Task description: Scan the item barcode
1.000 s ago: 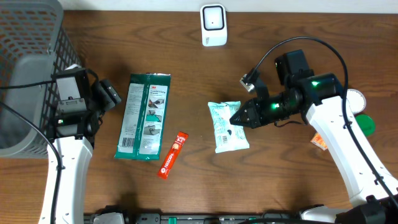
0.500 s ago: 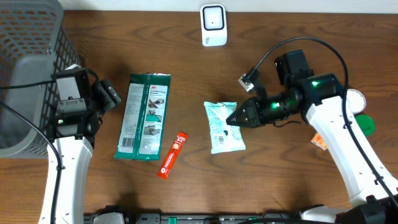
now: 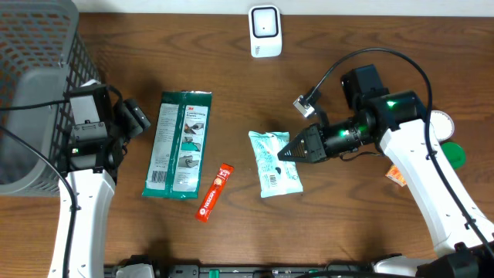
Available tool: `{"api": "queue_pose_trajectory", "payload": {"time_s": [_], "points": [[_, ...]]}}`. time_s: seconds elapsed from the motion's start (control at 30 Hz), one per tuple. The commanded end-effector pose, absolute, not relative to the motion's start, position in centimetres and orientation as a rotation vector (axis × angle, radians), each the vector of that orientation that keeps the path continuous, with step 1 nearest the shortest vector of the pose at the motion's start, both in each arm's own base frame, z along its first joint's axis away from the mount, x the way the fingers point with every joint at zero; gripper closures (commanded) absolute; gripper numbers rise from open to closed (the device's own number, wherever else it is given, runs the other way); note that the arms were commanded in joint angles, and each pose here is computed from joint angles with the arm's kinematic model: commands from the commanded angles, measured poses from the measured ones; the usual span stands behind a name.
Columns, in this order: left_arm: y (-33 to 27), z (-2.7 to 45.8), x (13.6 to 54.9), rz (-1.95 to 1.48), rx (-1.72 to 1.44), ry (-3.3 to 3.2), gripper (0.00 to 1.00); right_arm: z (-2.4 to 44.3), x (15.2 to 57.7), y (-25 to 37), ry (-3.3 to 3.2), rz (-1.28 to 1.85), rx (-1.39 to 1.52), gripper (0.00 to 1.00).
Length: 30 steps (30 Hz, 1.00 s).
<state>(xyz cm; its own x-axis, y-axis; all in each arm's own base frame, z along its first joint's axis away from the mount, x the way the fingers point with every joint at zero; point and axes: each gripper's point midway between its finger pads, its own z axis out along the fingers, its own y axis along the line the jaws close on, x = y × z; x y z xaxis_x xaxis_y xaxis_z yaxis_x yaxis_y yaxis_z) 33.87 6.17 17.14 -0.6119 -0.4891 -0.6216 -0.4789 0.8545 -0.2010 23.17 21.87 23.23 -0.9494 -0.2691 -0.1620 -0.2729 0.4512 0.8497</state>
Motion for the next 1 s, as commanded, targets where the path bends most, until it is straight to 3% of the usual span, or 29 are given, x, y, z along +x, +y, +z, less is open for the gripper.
{"api": "queue_pose_trajectory", "payload": {"time_s": [0.0, 0.97], "points": [[6.5, 18.5, 34.2, -0.011, -0.707, 2.288, 0.12, 23.7, 22.8, 22.0, 2.643, 1.571, -0.537, 0.99], [6.5, 18.5, 34.2, -0.011, -0.707, 2.288, 0.12, 21.6, 23.7, 20.7, 2.725, 1.358, -0.536, 0.99]]}}
